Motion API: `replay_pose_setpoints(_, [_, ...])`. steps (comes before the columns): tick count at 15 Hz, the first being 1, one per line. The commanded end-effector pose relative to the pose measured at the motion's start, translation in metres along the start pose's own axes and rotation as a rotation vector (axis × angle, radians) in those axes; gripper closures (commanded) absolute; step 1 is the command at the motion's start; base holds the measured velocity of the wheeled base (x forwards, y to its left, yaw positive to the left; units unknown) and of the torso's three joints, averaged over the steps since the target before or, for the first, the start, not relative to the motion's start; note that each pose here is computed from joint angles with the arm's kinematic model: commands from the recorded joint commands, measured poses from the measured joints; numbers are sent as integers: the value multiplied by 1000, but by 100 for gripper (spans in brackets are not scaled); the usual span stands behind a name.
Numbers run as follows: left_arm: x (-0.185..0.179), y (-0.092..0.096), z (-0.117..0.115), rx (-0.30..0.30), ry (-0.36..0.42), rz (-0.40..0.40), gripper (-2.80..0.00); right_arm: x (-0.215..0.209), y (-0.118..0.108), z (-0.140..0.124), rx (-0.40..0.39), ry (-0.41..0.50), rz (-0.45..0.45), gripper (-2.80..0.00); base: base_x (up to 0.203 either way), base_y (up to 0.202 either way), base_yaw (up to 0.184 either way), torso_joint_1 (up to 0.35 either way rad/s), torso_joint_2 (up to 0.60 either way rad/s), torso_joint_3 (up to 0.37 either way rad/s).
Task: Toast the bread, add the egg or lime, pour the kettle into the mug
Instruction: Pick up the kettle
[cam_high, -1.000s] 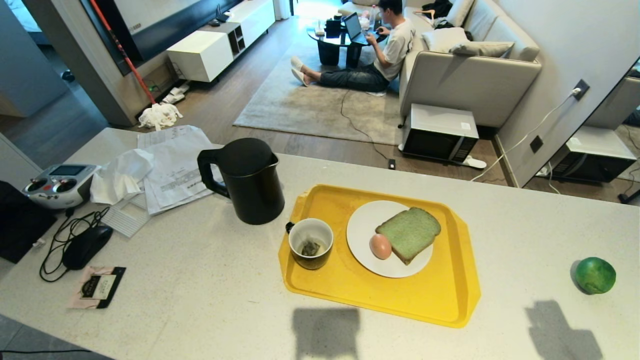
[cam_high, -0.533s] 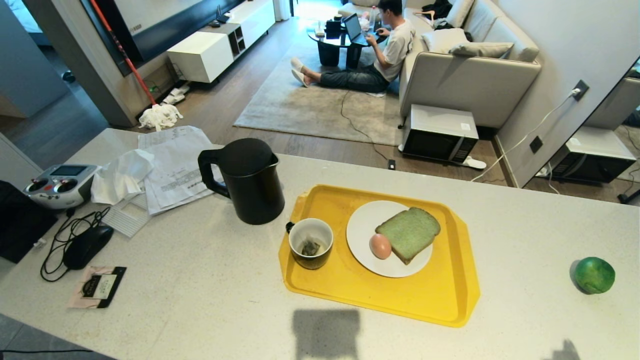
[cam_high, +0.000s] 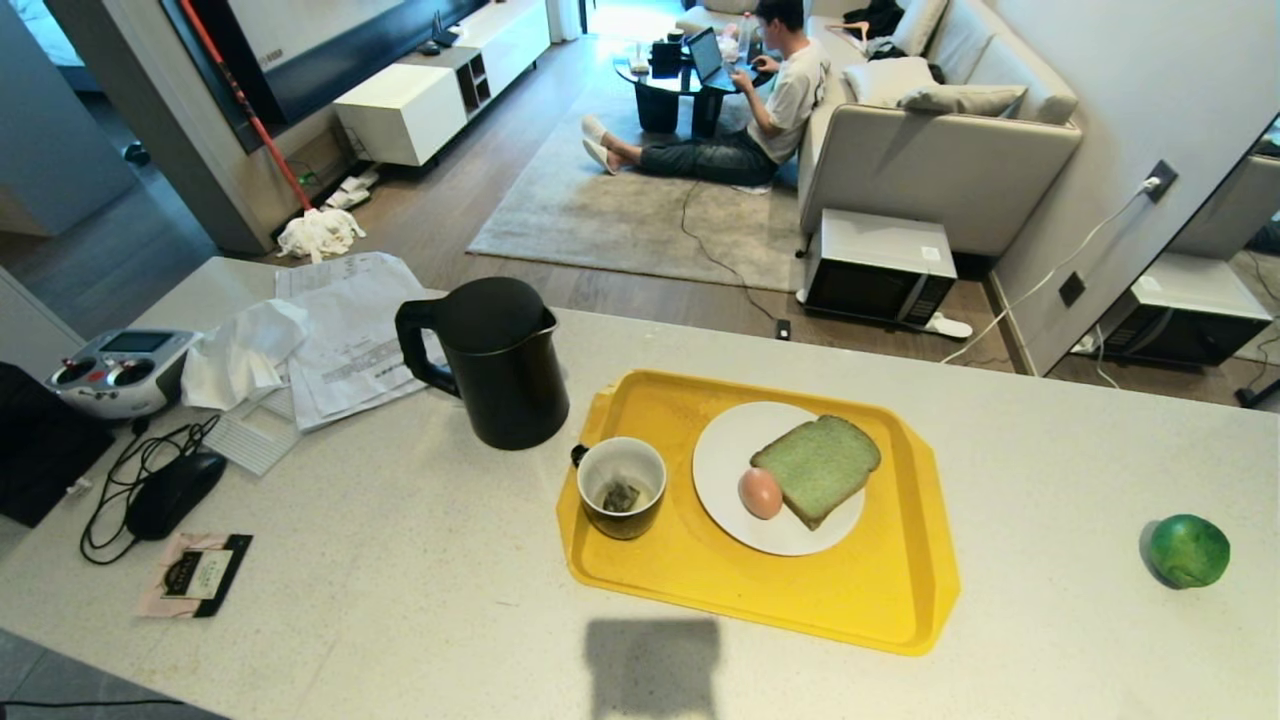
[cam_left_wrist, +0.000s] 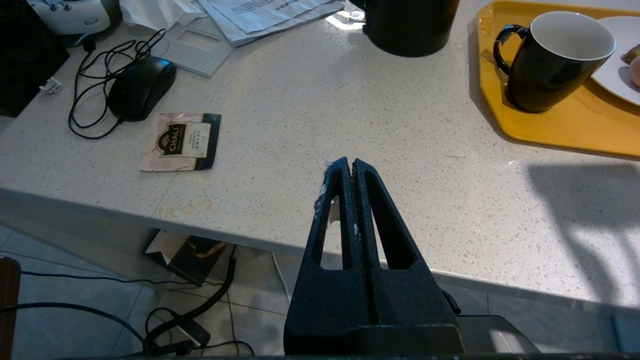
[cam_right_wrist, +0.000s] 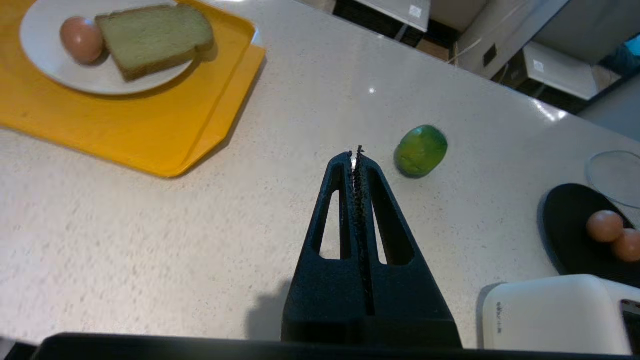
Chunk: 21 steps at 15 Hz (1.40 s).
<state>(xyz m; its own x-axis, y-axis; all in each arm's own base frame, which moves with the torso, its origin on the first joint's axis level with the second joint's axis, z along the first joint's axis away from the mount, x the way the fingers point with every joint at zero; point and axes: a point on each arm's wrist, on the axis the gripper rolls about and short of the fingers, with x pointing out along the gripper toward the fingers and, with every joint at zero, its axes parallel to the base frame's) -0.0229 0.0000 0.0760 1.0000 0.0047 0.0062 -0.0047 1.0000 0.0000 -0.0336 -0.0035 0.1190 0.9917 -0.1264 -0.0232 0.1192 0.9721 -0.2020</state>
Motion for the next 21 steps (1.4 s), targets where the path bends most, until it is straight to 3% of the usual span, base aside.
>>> replay_pose_setpoints(1, [0,0,0,0,0,0,0,0,6,-25,-14,1,37,0,0,0,0,0,0,0])
replay_pose_setpoints(3, [0,0,0,0,0,0,0,6,10,-34,-23,-9,75,0,0,0,0,0,0,0])
replay_pose_setpoints(6, [0,0,0,0,0,0,0,11,13,-36,-37,-117,154,0,0,0,0,0,0,0])
replay_pose_setpoints(9, [0,0,0,0,0,0,0,11,13,-36,3,-115,156,0,0,0,0,0,0,0])
replay_pose_setpoints(12, [0,0,0,0,0,1,0,11,14,-42,192,-36,139,0,0,0,0,0,0,0])
replay_pose_setpoints(13, [0,0,0,0,0,1,0,11,13,-42,213,-33,121,0,0,0,0,0,0,0])
replay_pose_setpoints(21, [0,0,0,0,0,0,0,11,13,-42,211,-33,120,0,0,0,0,0,0,0])
